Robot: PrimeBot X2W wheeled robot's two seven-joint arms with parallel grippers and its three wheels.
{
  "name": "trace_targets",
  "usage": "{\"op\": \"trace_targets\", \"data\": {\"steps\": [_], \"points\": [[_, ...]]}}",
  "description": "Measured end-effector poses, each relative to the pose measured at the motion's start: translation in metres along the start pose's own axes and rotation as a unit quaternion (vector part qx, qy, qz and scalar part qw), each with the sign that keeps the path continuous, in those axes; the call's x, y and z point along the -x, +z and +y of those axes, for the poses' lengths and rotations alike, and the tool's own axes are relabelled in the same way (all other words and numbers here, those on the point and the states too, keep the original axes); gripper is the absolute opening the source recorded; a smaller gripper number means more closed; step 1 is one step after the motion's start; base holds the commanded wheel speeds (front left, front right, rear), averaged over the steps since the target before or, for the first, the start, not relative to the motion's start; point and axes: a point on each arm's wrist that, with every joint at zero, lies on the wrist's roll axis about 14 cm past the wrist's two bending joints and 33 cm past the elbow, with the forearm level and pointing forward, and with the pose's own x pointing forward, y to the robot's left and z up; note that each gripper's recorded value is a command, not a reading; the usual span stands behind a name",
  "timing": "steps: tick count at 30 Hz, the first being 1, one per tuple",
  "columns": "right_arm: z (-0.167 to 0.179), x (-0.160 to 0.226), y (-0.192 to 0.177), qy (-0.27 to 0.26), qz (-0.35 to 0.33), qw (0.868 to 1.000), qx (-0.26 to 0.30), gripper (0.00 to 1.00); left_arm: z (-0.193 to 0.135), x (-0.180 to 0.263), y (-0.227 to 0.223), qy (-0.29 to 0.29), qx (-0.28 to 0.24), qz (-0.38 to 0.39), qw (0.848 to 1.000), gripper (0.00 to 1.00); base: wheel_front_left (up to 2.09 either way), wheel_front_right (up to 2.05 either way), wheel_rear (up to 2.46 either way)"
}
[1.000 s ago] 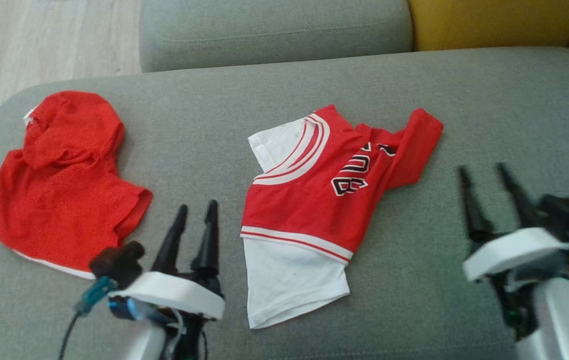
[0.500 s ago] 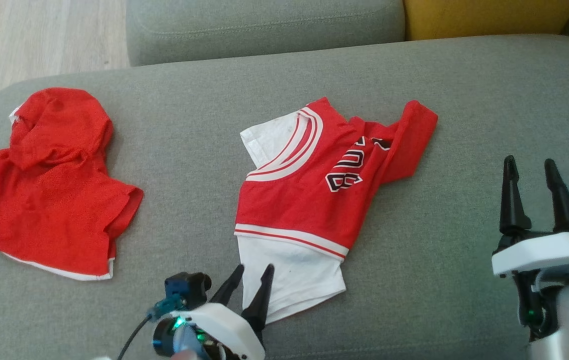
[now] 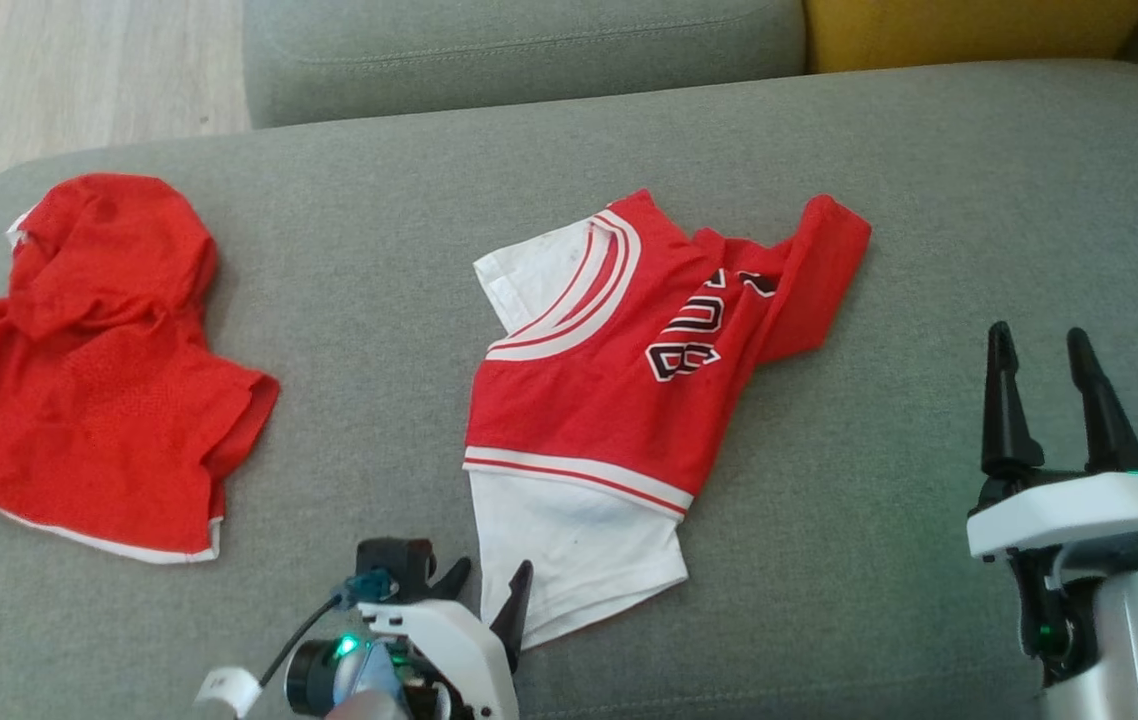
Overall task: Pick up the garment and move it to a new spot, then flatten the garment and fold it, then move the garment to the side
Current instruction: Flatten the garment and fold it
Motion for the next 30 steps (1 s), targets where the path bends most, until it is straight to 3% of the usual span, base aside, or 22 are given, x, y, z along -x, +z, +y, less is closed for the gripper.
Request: {"op": "trace_targets", "data": {"steps": [4,5,6,7,13,17,23,30], "points": [[-0.005,0.0,0.004,-0.007,-0.009,1.0,0.0,1.0,-0.004,-0.005,-0.002,-0.009,-0.011,0.018,1.0,1.0,0.0,0.0,0.0],[-0.007,0.0,0.006,-0.01,-0.015,1.0,0.0,1.0,-0.005,-0.006,-0.004,-0.011,-0.013,0.024,1.0,0.95,0.0,0.0,0.0],[-0.01,-0.001,0.009,-0.015,-0.02,1.0,-0.003,1.0,-0.006,-0.007,-0.004,-0.013,-0.016,0.027,0.999,0.42,0.0,0.0,0.0],[-0.013,-0.002,0.013,-0.02,-0.027,0.999,-0.004,1.0,-0.007,-0.008,-0.004,-0.019,-0.018,0.029,0.999,0.0,0.0,0.0,0.0],[-0.019,-0.003,0.016,-0.028,-0.034,0.999,-0.004,1.0,-0.012,-0.01,-0.001,-0.033,-0.012,0.018,0.999,0.0,0.0,0.0,0.0],[-0.02,-0.004,0.015,-0.029,-0.034,0.999,-0.004,1.0,-0.006,-0.01,0.025,-0.02,0.016,-0.049,0.998,0.0,0.0,0.0,0.0],[-0.012,-0.007,0.012,-0.019,-0.027,0.999,-0.003,1.0,0.021,0.0,0.075,0.026,0.055,-0.163,0.985,0.0,0.0,0.0,0.0],[0.0,-0.018,0.003,-0.002,-0.002,1.0,-0.002,1.0,0.035,0.014,0.114,0.04,0.063,-0.231,0.97,0.0,0.0,0.0,0.0]]}}
